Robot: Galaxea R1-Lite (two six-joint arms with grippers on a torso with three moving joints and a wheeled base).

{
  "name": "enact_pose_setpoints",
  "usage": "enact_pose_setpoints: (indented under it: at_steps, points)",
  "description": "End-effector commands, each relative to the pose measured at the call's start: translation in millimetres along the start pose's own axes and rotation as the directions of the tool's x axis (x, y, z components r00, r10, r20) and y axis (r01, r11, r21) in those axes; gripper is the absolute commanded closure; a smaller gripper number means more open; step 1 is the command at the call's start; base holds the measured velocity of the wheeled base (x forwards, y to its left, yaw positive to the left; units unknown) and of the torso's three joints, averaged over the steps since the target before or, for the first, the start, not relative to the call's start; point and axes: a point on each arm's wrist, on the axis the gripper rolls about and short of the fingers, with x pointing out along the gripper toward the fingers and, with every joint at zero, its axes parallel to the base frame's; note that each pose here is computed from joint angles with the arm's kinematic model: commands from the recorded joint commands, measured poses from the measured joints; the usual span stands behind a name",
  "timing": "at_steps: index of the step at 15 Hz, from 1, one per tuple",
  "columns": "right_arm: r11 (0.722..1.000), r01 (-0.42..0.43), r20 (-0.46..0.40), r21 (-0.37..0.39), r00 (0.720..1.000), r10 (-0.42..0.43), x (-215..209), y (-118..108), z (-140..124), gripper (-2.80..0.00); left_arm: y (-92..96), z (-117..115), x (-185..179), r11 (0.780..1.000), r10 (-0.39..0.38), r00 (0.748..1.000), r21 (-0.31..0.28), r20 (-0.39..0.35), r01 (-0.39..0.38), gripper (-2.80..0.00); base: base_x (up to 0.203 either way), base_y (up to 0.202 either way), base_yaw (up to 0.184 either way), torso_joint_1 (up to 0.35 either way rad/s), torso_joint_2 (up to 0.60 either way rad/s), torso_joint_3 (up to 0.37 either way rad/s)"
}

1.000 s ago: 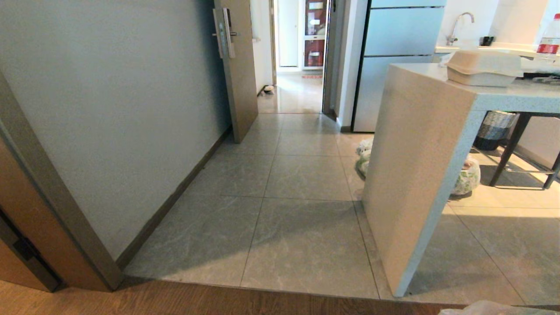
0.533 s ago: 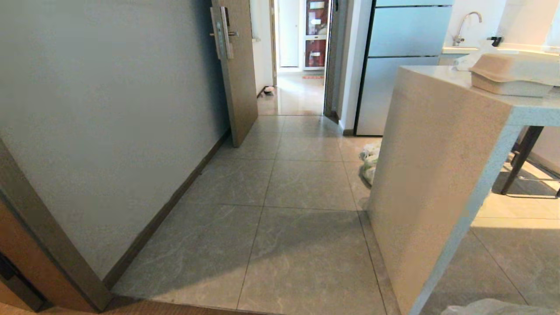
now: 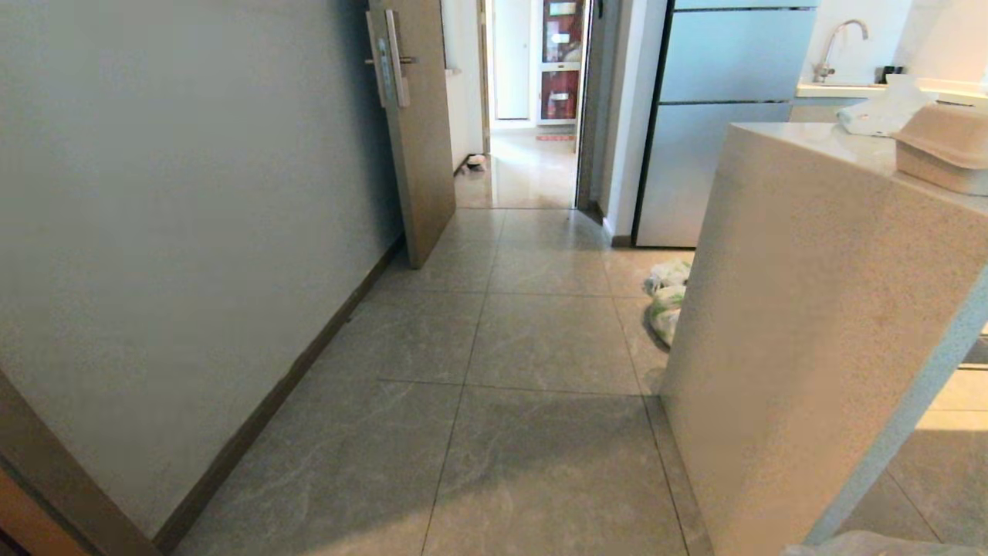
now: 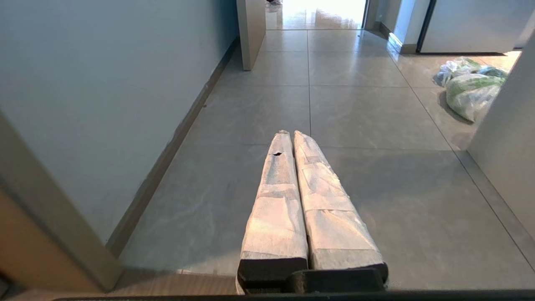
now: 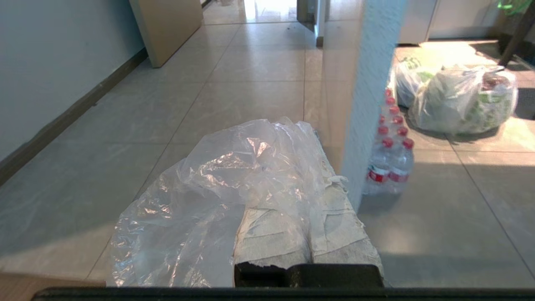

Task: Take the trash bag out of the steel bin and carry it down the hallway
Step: Put the trash bag at the door

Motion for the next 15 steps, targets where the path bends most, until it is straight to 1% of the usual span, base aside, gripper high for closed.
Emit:
enact_pose_setpoints:
  at_steps: [1, 11, 12, 15]
  points:
    - [1.0, 0.0, -0.002, 0.002, 1.0, 0.0, 0.2, 0.0, -0.3, 0.0, 0.0, -0.5, 0.1, 1.0, 0.001, 1.0, 0.0, -0.003, -0.001, 0.0, 0.183, 0.0, 0.002, 0.006, 0.0, 0.004]
    - [1.0, 0.0, -0.001, 0.003, 1.0, 0.0, 0.1, 0.0, -0.3, 0.0, 0.0, -0.4, 0.1, 1.0, 0.001, 1.0, 0.001, -0.001, -0.001, 0.0, 0.186, 0.0, 0.001, 0.003, 0.0, 0.003]
    - [1.0, 0.001, -0.002, 0.005, 1.0, -0.001, 0.2, 0.0, -0.3, 0.0, 0.0, -0.4, 0.1, 1.0, 0.001, 1.0, 0.002, -0.001, -0.001, 0.0, 0.123, 0.0, 0.003, 0.002, 0.0, 0.002]
    - [1.0, 0.001, -0.001, 0.006, 1.0, -0.001, 0.1, 0.0, -0.3, 0.0, 0.0, -0.5, 0.1, 1.0, 0.001, 1.0, 0.0, -0.003, -0.001, 0.0, 0.0, 0.0, 0.0, 0.0, 0.0, 0.0]
